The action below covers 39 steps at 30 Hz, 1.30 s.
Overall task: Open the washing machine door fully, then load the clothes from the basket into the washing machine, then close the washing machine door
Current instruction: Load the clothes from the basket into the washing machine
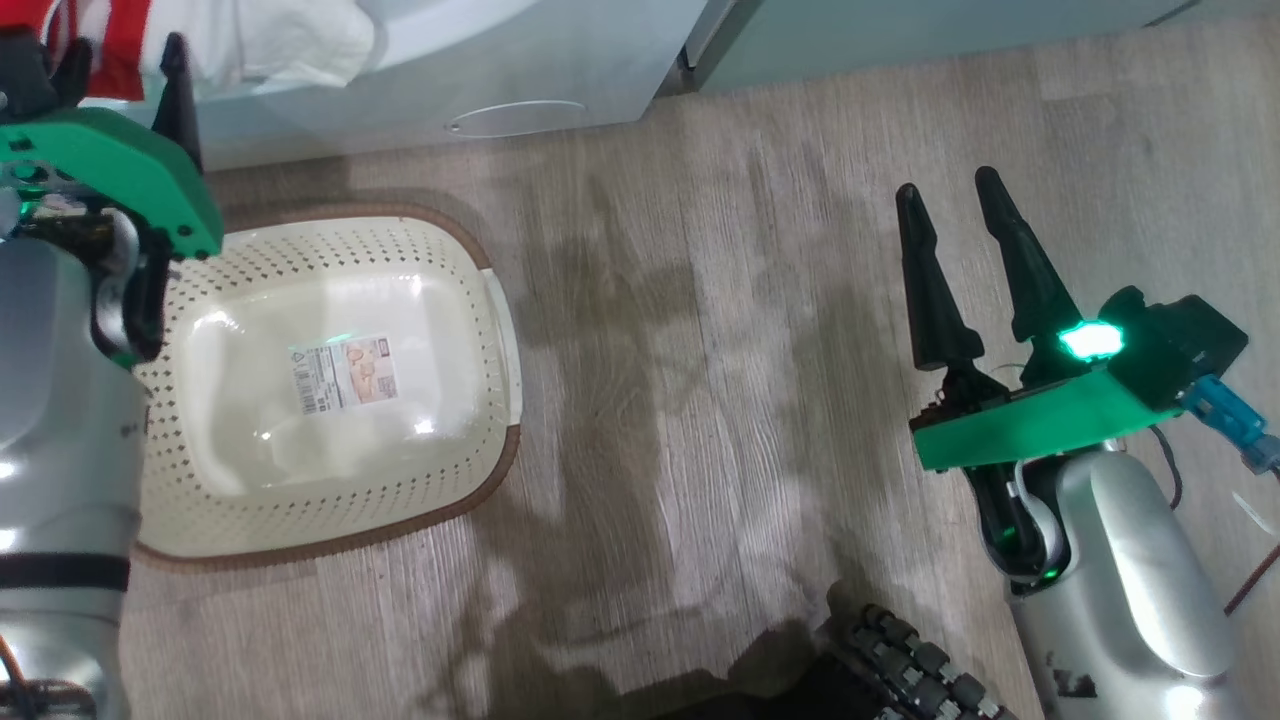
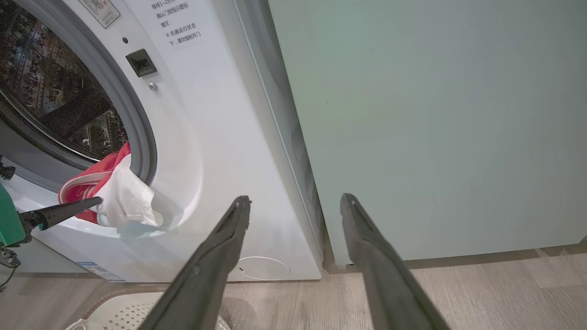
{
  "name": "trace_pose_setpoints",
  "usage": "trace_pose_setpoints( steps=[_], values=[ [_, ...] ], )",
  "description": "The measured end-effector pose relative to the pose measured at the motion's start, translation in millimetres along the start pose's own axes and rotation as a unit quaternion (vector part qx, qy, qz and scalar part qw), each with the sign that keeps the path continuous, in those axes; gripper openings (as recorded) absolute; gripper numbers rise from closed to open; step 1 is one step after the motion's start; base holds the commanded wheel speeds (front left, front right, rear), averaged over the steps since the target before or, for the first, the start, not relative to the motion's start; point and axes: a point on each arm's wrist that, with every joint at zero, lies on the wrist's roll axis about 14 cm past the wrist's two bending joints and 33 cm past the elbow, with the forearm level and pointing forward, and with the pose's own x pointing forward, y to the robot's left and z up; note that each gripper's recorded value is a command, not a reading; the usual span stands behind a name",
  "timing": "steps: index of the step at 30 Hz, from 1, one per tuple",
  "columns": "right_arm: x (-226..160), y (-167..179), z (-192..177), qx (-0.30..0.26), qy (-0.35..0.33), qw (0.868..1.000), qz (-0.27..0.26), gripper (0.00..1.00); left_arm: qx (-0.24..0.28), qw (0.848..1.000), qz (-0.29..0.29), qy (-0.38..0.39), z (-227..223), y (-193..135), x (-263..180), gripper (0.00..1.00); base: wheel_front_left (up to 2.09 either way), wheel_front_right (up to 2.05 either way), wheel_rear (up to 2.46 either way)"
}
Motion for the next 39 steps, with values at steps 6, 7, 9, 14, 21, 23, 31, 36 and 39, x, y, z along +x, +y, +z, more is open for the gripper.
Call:
trace_pose_setpoints(
  steps=[6,7,9,14,21,23,31,36,39],
  values=[
    [-1,-2,0,0.008,0.0,1.0,-0.004,1.0,0.005,0.999,0.012,0.053,-17,6,10,1.0,0.0,0.0,0.0],
    [-2,-2,0,0.009,0.0,1.0,-0.004,1.0,0.005,0.998,0.013,0.056,-17,7,12,1.0,0.0,0.0,0.0],
    [-2,-1,0,0.011,0.001,1.0,-0.003,1.0,0.005,0.998,0.016,0.062,-16,8,17,1.0,0.0,0.0,0.0],
    [0,-3,6,0.015,-0.007,1.0,-0.006,1.0,0.006,0.997,0.018,0.075,-18,8,25,1.0,0.0,0.0,0.0],
    [-3,-7,8,0.018,-0.008,1.0,-0.013,1.0,0.005,0.996,0.019,0.083,-23,8,30,0.0,0.0,0.0,0.0],
    [-3,-8,9,0.021,-0.01,1.0,-0.013,1.0,0.006,0.996,0.016,0.084,-24,7,30,0.0,0.0,0.0,0.0],
    [-1,-2,14,0.026,-0.02,0.999,-0.006,1.0,0.011,0.997,0.002,0.078,-12,9,18,0.0,0.0,0.0,0.0],
    [2,4,16,0.026,-0.023,0.999,0.002,1.0,0.011,0.997,-0.014,0.07,-1,7,9,0.0,0.0,0.0,0.0],
    [3,8,17,0.026,-0.024,0.999,0.009,1.0,0.007,0.998,-0.025,0.062,7,4,-1,0.0,0.0,0.0,0.0]
  ],
)
